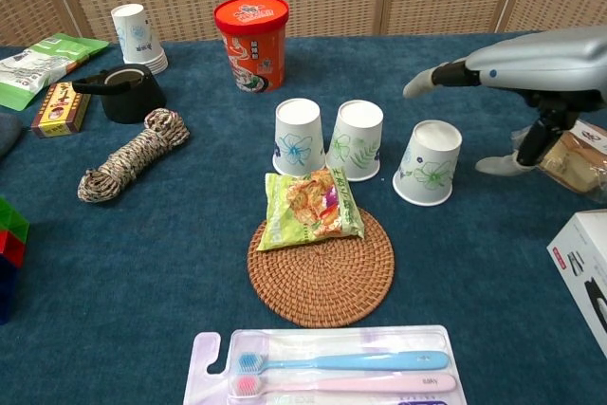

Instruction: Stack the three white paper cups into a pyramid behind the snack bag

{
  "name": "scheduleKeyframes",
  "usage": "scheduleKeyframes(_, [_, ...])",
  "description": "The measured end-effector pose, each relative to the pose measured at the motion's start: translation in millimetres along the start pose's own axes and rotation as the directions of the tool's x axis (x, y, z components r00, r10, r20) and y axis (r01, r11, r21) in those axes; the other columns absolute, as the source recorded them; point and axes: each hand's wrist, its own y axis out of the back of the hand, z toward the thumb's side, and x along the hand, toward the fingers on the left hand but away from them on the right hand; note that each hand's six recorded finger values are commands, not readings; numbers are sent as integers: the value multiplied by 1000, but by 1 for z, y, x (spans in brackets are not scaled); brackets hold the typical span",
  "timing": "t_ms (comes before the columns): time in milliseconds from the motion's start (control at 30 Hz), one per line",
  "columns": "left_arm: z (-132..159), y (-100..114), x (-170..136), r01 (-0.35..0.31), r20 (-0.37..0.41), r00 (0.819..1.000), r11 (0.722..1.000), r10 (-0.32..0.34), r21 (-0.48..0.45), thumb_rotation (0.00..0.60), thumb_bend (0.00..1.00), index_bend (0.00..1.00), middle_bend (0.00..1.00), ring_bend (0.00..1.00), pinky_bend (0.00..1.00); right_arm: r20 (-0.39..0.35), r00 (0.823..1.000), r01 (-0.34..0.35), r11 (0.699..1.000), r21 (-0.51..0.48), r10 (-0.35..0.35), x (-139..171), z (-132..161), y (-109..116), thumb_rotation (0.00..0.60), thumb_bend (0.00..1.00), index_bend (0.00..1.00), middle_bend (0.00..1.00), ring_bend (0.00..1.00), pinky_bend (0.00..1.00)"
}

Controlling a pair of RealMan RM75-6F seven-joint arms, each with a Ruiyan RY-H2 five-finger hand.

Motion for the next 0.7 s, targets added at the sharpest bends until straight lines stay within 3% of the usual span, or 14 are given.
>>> scheduleKeyframes(300, [-11, 1, -9, -5, -29, 1000, 1000, 5, -10, 600, 451, 75, 0, 0, 191, -6, 1000, -27, 999, 18, 27, -26, 7, -3, 600, 392, 0, 0, 0, 64])
scheduleKeyframes(700, [-18, -1, -14, -1, -54, 999, 1000, 0, -15, 600, 452, 65, 0, 0, 192, 27, 997, -70, 997, 21, 69, -34, -6, -17, 600, 423, 0, 0, 0, 143])
